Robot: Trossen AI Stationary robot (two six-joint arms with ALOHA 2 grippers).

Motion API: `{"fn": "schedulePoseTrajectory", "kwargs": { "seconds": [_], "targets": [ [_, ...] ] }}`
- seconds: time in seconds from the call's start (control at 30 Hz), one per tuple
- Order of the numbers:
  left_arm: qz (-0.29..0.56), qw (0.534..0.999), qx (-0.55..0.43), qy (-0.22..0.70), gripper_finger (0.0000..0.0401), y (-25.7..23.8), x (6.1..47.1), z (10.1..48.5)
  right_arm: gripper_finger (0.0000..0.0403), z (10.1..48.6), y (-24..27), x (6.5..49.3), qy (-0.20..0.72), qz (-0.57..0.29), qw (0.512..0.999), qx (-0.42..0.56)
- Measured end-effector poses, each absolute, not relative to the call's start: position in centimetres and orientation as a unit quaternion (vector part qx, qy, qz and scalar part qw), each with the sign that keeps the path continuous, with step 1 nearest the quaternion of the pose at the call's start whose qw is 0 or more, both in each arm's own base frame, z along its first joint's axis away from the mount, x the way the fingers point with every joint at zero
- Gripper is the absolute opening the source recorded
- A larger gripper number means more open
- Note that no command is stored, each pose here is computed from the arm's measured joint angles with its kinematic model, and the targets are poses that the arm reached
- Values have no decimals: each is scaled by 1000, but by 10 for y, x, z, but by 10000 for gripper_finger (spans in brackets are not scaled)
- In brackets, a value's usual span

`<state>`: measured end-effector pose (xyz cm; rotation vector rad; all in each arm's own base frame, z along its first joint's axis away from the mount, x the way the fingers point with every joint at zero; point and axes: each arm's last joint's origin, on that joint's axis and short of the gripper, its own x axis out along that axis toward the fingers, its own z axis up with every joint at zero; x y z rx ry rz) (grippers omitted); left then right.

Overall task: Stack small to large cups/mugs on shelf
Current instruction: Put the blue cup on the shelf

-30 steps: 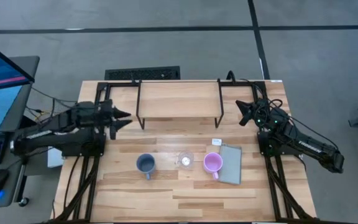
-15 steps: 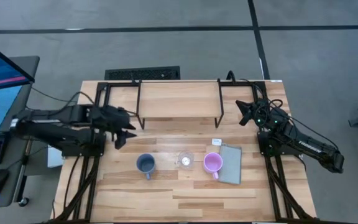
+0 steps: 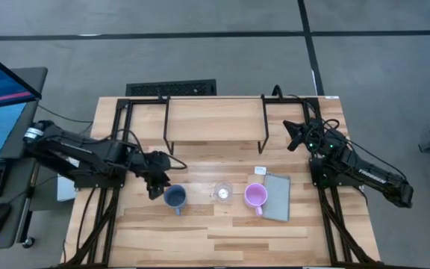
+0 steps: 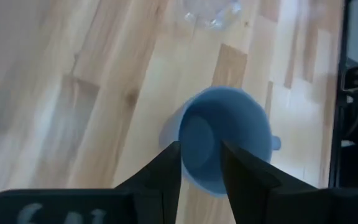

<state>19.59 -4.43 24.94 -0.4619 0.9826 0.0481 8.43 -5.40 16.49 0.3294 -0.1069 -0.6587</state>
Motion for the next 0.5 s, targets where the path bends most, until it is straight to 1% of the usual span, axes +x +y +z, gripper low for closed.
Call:
{"fn": "schedulePoseTrajectory", "kwargs": {
  "seconds": [0.23, 0.5],
  "targets": [
    [4, 843, -222, 490, 101, -51, 213, 237, 33, 165, -54, 84, -52, -322, 932, 161],
    [19, 823, -150, 547, 101, -54, 229, 245, 33, 165, -54, 84, -52, -322, 932, 161]
  ]
}}
